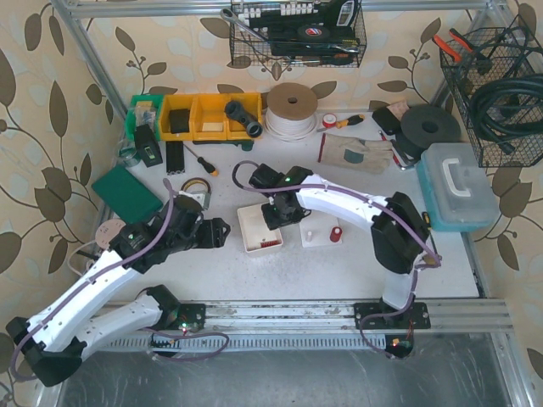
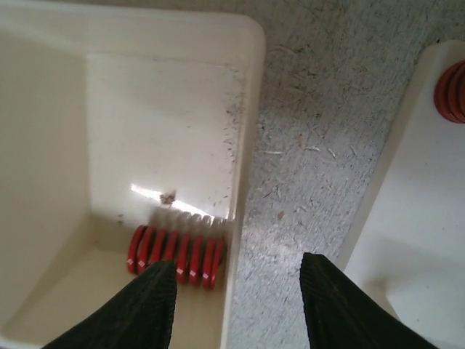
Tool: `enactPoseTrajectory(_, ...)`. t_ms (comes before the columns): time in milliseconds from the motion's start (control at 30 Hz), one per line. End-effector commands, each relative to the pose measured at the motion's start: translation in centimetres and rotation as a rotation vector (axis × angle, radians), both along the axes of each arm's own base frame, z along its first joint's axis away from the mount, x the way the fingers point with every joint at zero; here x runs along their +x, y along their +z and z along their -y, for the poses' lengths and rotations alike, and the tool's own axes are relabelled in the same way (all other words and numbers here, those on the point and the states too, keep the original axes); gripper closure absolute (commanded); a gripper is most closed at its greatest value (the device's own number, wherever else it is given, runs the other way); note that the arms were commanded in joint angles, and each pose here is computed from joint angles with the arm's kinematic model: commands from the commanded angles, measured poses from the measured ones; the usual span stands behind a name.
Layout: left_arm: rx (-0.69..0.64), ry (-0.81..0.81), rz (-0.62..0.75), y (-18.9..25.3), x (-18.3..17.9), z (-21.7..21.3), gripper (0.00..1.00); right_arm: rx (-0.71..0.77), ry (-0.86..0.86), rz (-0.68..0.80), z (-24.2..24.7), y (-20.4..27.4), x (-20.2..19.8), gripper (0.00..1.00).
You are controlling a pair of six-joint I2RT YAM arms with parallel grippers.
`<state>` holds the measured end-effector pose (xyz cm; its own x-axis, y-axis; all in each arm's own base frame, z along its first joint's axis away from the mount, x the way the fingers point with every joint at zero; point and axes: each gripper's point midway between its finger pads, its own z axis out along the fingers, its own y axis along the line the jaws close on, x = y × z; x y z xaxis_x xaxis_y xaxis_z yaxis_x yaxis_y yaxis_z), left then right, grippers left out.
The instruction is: Install the large spring
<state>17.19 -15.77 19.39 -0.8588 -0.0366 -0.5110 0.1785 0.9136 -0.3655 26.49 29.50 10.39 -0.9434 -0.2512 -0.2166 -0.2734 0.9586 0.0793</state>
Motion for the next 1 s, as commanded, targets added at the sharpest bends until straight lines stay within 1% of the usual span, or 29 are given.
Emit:
enactPoseTrajectory(0,-0.013,0.017,0.068,0.8,0.1,-1.2,0.27,-0.049,-0.025,-0.004,-0.1,-1.5,0.9,0.54)
enactPoseTrajectory(100,-0.017,0.024,0.093,1.2,0.2,-1.6,0.27,-0.040,0.009,-0.030,-1.2,-2.8,1.0,0.67)
enactPoseTrajectory(167,-0.011,0.024,0.106,1.4,0.4,-1.8,0.27,-0.048,0.046,-0.039,-1.5,-3.3,1.1,0.86)
enactPoseTrajectory(233,-0.004,0.022,0.119,1.6,0.6,-1.9,0.27,-0.077,0.084,-0.035,-1.5,-3.6,1.4,0.99)
enactPoseTrajectory(267,-0.001,0.021,0.123,1.6,0.6,-2.0,0.27,-0.093,0.107,-0.032,-1.5,-3.7,1.6,1.00)
enactPoseTrajectory(433,0.005,0.022,0.144,1.6,0.9,-2.2,0.27,-0.154,0.258,-0.002,-1.5,-3.5,2.4,1.00)
enactPoseTrajectory(567,0.000,0.032,0.147,0.9,0.8,-2.5,0.27,-0.173,0.434,0.018,-2.6,-3.4,3.2,1.00)
enactPoseTrajectory(667,-0.001,0.042,0.149,0.5,0.8,-2.7,0.27,-0.155,0.595,0.038,-3.9,-3.7,3.5,1.00)
enactPoseTrajectory(800,0.000,0.050,0.153,0.1,0.8,-2.9,0.27,-0.119,0.782,0.101,-5.7,-4.3,4.3,1.00)
enactPoseTrajectory(900,-0.002,0.051,0.150,-0.2,0.8,-2.9,0.27,-0.108,0.863,0.116,-7.0,-4.5,5.4,1.00)
enactPoseTrajectory(967,-0.001,0.051,0.149,-0.4,0.8,-3.0,0.27,-0.105,0.902,0.100,-7.6,-4.6,5.8,1.00)
